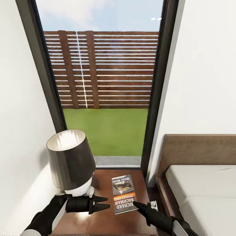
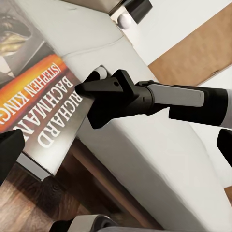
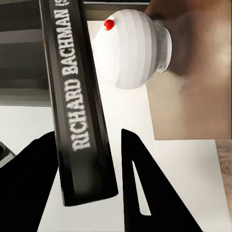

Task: In the bedroom, move the book from the bed onto either nightstand, and place the two sandals side by side next to the bed.

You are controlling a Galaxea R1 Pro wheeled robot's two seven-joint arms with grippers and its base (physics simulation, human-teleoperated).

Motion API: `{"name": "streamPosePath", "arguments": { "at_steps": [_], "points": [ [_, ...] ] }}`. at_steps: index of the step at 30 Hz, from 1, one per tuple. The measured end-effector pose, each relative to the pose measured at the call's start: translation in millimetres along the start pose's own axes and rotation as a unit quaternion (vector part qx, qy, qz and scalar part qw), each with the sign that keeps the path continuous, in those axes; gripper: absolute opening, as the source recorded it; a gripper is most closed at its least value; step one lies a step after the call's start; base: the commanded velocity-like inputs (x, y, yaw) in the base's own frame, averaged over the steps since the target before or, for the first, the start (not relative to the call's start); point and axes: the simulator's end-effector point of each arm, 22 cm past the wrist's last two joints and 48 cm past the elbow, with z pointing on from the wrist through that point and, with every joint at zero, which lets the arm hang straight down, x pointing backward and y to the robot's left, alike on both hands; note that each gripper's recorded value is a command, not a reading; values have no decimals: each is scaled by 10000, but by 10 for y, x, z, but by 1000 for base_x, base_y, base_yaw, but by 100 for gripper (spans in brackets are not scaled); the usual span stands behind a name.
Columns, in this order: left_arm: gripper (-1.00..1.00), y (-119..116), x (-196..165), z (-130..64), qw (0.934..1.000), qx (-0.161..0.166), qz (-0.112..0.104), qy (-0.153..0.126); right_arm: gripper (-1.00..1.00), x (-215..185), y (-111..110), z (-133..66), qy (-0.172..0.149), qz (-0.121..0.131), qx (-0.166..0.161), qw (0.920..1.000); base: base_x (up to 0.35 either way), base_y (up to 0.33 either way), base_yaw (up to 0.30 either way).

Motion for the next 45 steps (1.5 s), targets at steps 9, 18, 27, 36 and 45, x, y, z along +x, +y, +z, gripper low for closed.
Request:
{"name": "streamPosePath", "arguments": {
  "at_steps": [9,18,27,36,45],
  "points": [
    [100,117,127,23,10000,1,0,-4,-100,17,-173,28,1,-2,1,10000,0,0,0],
    [100,242,260,46,10000,-12,1,-4,-100,36,-348,56,-1,-2,-2,10000,0,0,0],
    [100,361,397,69,10000,-12,2,-4,-100,60,-530,83,4,-7,2,10000,0,0,0],
    [100,481,540,92,10000,-12,3,-4,-100,86,-714,109,7,-9,2,10000,0,0,0],
    [100,601,684,116,10000,-12,6,-5,-100,113,-901,135,7,-10,3,10000,0,0,0]
  ]
}}
